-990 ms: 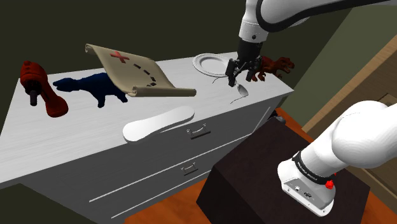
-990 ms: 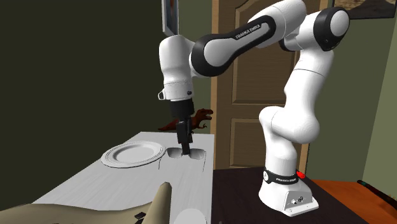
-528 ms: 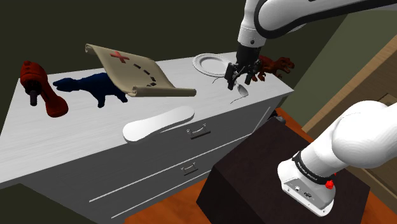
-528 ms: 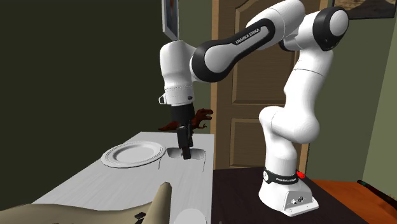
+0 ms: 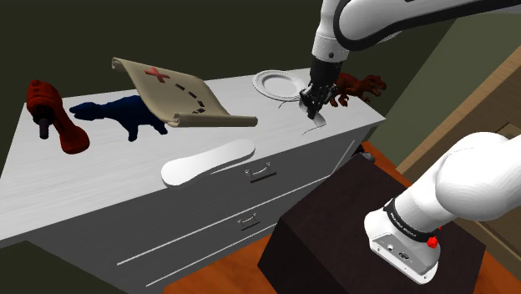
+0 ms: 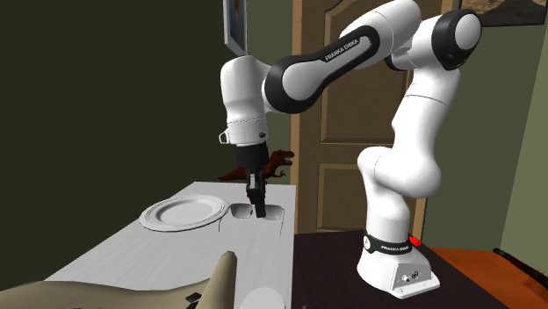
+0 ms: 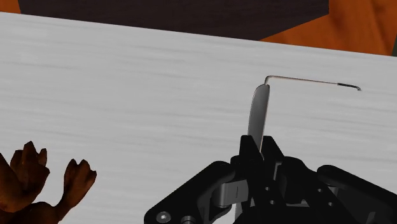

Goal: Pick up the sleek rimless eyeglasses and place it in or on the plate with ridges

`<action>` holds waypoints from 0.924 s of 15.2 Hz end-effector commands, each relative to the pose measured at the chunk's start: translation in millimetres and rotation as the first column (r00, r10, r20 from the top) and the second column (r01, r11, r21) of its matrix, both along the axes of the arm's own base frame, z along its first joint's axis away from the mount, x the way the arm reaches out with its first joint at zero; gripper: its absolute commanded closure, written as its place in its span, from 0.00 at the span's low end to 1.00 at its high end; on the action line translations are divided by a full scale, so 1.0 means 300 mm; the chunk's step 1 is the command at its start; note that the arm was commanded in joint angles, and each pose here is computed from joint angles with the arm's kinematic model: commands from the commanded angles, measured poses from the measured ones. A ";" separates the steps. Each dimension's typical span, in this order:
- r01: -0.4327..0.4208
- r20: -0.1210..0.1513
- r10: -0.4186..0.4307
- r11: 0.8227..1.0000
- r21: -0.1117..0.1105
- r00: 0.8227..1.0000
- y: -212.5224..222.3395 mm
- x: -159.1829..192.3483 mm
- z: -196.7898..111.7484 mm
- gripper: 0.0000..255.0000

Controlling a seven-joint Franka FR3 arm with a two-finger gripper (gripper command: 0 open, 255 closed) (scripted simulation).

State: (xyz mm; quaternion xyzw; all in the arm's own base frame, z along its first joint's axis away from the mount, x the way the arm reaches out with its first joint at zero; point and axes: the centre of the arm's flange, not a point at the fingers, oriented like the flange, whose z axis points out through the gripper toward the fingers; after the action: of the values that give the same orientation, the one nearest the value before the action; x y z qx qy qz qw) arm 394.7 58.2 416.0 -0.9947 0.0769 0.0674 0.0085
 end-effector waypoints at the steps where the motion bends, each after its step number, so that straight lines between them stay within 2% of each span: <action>1: 0.000 0.000 0.000 1.000 0.000 1.000 0.000 0.000 0.000 1.00; 4: 0.000 0.000 0.000 1.000 0.000 1.000 0.000 0.000 -0.001 1.00; 14: 0.000 0.000 0.000 1.000 0.000 1.000 0.000 0.000 0.175 1.00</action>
State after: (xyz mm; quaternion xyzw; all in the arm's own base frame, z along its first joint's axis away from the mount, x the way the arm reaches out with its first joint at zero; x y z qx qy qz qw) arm 394.9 58.6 463.1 -0.9947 0.0770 0.0673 0.0085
